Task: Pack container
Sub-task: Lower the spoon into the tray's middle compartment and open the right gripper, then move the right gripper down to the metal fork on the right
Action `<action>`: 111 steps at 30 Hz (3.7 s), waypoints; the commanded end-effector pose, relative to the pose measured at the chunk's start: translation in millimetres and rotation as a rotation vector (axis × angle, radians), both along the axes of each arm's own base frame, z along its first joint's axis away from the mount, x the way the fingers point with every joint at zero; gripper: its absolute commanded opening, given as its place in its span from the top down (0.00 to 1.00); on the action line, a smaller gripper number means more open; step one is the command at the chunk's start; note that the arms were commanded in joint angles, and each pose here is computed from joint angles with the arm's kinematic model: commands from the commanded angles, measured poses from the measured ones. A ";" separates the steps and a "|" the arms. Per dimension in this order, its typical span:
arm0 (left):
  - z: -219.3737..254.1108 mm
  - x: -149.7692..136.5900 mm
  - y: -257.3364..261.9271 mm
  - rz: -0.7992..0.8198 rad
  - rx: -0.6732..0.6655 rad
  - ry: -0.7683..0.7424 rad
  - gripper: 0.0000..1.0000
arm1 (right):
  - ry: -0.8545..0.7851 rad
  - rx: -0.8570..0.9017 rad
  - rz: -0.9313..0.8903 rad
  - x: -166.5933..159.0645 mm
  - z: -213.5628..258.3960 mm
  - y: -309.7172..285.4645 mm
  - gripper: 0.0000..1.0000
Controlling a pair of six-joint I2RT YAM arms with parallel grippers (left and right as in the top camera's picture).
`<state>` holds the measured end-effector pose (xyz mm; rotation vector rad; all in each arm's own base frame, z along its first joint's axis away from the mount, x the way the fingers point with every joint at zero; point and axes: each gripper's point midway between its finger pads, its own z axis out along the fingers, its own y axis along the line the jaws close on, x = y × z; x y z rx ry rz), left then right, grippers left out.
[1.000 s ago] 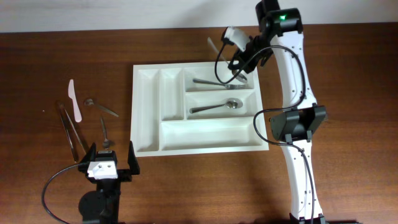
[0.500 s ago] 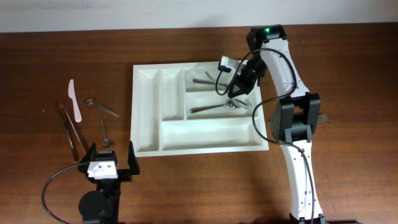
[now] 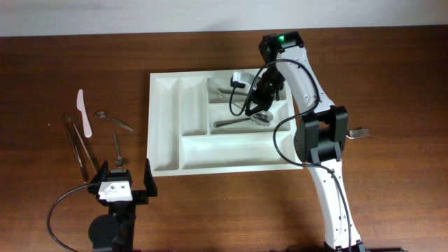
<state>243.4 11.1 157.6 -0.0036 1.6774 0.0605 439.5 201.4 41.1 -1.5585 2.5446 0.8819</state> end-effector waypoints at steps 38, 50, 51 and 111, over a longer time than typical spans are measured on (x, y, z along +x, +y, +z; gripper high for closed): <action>-1.8 -0.1 1.1 0.003 0.015 0.001 0.01 | -0.272 0.001 -1.072 86.5 212.4 -141.5 0.22; -1.8 -0.1 1.1 0.003 0.015 0.001 0.01 | -0.315 -0.270 -1.434 84.1 199.6 -238.6 0.23; -1.8 -0.1 1.1 0.003 0.015 0.001 0.01 | -0.318 -0.292 -1.441 82.1 198.6 -242.0 0.23; -1.8 -0.1 1.1 0.003 0.015 0.001 0.01 | 0.391 -0.361 -2.557 -46.5 -23.3 -272.4 0.23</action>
